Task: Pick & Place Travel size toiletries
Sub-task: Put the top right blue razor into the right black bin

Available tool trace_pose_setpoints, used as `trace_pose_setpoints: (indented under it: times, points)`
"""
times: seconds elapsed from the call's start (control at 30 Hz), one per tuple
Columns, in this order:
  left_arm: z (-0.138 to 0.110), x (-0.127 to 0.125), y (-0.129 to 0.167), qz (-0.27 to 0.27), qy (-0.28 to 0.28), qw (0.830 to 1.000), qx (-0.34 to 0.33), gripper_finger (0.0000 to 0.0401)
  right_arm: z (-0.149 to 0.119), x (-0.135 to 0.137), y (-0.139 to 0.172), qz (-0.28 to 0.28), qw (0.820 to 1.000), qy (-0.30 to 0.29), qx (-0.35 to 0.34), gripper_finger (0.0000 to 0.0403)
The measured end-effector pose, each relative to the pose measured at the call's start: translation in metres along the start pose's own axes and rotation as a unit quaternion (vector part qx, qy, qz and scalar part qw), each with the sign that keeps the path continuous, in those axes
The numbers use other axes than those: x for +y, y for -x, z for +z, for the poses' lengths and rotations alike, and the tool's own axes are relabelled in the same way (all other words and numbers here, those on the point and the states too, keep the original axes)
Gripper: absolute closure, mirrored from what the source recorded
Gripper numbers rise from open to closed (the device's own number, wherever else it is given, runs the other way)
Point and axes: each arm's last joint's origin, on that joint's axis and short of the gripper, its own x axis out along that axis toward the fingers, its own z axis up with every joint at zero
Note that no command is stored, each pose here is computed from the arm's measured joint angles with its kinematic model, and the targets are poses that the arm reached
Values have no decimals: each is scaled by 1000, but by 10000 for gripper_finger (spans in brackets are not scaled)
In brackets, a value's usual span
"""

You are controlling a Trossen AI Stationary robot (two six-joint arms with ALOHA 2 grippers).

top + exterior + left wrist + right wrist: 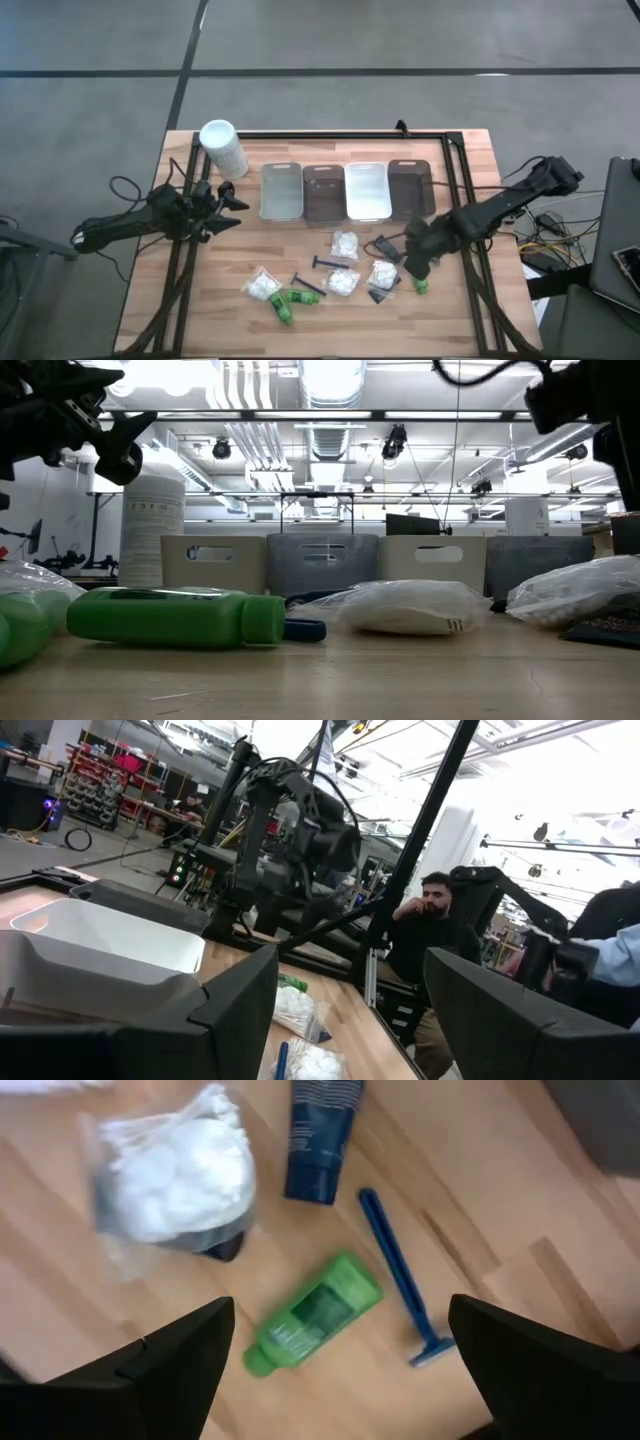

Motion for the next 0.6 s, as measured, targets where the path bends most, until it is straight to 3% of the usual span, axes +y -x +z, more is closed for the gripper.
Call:
trace_pose_setpoints:
  times: [0.4,0.6]
  points:
    - [0,0,0,0,0,1000,0,144,7,12,-45,-109,991,77,20,39]
    - [0,0,0,0,0,1000,0,144,7,11,-65,-141,986,67,54,39]
